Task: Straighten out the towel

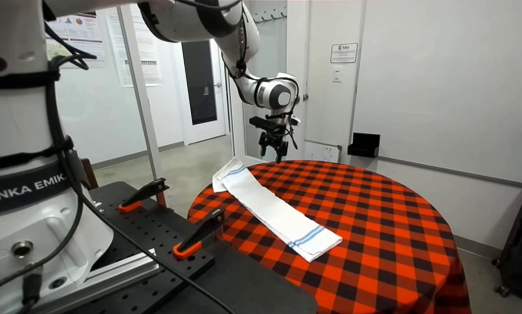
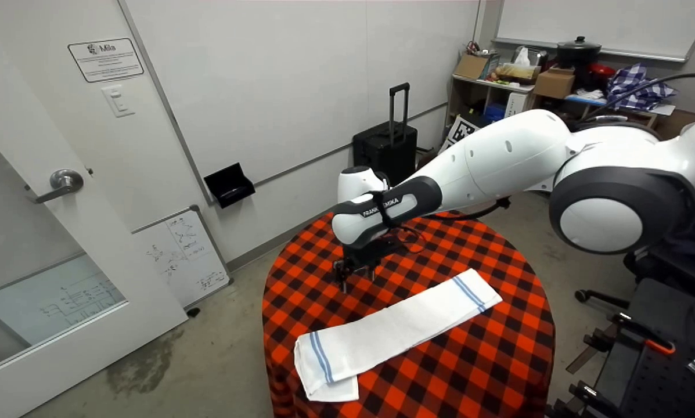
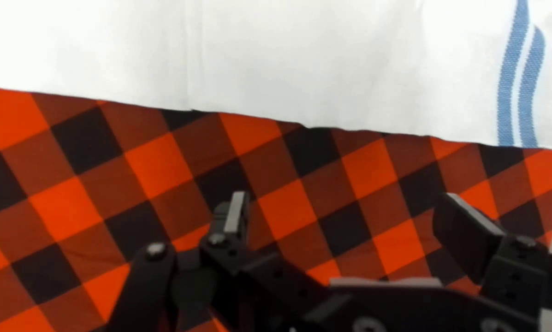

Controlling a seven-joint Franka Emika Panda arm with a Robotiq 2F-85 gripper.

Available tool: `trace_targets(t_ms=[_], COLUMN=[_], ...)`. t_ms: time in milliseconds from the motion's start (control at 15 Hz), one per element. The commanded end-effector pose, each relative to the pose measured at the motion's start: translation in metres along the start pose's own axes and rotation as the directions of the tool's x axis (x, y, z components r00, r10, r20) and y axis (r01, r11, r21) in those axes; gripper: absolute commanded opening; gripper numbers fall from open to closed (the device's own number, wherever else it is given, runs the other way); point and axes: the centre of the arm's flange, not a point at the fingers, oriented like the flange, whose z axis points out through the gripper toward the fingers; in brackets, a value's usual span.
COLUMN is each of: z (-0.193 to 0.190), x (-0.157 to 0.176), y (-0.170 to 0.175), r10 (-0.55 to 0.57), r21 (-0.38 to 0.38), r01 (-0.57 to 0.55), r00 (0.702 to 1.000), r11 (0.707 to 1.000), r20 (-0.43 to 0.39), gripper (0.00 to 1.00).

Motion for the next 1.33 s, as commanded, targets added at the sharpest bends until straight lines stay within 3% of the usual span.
trace_targets(t_ms=[0, 333, 533, 733, 1133, 1267], z=[-0.022, -0.038, -0.051, -0.066, -0.094, -0.103], x=[-0.064, -0.085, -0.100, -0.116, -0.166, -0.191], y=[0.049, 0.101, 0.124, 0.145, 0.183, 0.198], r10=[0.009, 0.016, -0.071, -0.164, -0.332, -0.306], r21=[-0.046, -0.101, -0.087, -0.034, 0.044, 0.095], r01=[-0.006, -0.012, 0.070, 0.162, 0.341, 0.318], r00=[0.998, 0.999, 0.997, 0.983, 0.932, 0.944], r11=[0.999, 0.995, 0.994, 0.986, 0.939, 0.943], r20=[0.054, 0.037, -0.009, -0.078, -0.144, -0.123], gripper=[1.00, 1.00, 1.00, 1.00, 1.00, 1.00])
